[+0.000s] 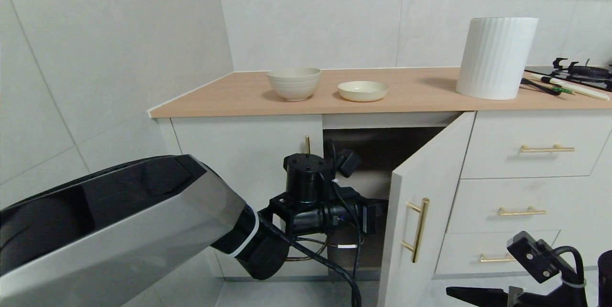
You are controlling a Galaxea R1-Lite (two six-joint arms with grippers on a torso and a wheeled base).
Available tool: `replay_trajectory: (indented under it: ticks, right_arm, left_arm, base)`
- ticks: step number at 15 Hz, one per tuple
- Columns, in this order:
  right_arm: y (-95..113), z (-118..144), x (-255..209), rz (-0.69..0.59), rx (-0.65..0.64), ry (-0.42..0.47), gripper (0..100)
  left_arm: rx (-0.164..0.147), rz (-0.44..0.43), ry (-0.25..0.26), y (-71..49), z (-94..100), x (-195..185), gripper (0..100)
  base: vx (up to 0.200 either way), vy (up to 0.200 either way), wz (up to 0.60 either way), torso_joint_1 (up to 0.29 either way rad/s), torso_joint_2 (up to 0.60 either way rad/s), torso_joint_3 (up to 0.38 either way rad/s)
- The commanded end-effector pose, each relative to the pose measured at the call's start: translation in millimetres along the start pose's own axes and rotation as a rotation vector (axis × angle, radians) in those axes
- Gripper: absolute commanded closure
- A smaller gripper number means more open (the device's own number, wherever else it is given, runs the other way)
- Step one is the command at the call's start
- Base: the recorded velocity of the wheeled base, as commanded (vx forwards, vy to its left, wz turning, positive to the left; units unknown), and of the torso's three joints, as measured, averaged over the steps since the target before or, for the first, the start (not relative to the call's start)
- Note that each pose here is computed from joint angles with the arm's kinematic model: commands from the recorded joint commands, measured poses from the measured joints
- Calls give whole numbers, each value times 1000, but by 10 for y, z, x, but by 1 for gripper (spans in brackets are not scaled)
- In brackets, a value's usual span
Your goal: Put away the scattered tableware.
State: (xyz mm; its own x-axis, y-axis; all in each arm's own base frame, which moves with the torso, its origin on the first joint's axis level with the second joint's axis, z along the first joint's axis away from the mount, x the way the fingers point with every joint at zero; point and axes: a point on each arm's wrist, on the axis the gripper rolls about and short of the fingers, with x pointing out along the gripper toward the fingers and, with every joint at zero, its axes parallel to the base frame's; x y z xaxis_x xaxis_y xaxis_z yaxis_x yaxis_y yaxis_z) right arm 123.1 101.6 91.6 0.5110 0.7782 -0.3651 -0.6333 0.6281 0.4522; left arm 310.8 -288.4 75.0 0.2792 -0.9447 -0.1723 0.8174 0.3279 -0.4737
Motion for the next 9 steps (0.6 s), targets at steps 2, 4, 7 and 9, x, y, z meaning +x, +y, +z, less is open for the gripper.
replay_trajectory:
  ticks: [2, 4, 7, 9]
  right_arm:
    - [14, 12, -19, 6, -5, -12, 0]
    - [26, 17, -33, 12, -10, -19, 0]
    - [31, 19, -36, 16, -12, -20, 0]
    - [91, 22, -65, 47, -26, -29, 0]
  left_arm:
    - [-1, -5, 6, 7, -18, 68, 100]
    - [-3, -15, 20, -32, -49, 117, 100]
    - [-14, -22, 54, -105, -17, 195, 100]
    - [4, -59, 63, -347, 163, 270, 100]
  base:
    - [0, 0, 0, 0, 0, 0]
    - [0, 0, 0, 0, 0, 0]
    - [0, 0, 0, 0, 0, 0]
    - [0, 0, 0, 0, 0, 0]
